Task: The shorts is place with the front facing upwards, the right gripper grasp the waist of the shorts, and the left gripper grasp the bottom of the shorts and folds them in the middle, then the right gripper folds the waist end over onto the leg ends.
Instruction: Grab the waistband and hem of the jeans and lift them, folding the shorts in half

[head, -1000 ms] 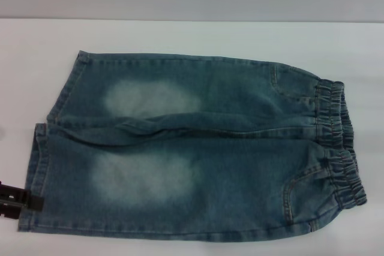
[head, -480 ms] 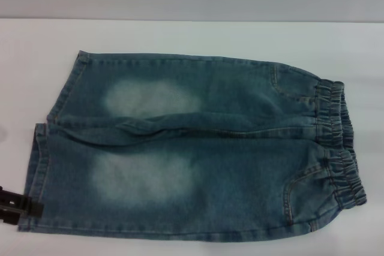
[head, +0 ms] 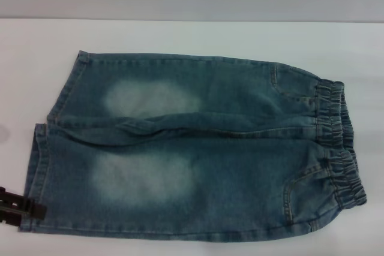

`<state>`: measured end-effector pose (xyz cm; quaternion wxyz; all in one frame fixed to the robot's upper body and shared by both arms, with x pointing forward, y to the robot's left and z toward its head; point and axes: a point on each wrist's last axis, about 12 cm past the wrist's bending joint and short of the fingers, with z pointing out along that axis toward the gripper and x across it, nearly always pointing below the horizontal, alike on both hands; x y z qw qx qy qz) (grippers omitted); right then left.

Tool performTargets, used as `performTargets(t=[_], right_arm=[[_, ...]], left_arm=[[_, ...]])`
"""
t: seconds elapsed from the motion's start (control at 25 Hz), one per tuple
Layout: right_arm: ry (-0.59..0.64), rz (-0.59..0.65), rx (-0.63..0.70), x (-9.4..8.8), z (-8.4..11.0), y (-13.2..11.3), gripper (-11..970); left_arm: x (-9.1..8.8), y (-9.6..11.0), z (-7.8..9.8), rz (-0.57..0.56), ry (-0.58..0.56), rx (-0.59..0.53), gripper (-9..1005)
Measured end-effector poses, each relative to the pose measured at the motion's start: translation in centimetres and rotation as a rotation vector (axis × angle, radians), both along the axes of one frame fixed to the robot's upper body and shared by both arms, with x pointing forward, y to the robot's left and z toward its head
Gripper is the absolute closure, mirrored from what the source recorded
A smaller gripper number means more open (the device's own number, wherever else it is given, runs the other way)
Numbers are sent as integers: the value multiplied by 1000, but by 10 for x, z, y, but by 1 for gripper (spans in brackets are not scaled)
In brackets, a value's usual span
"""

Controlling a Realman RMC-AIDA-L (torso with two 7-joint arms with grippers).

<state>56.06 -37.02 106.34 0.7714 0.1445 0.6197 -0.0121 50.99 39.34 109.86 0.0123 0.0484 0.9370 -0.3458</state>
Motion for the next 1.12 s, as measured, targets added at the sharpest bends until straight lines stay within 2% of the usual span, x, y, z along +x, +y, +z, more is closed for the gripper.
performTargets(t=[1.12], right_arm=[[17,-6,1,-3,-3,-1,446]], left_arm=[[5,-3,1,-7,-33,-3,277]])
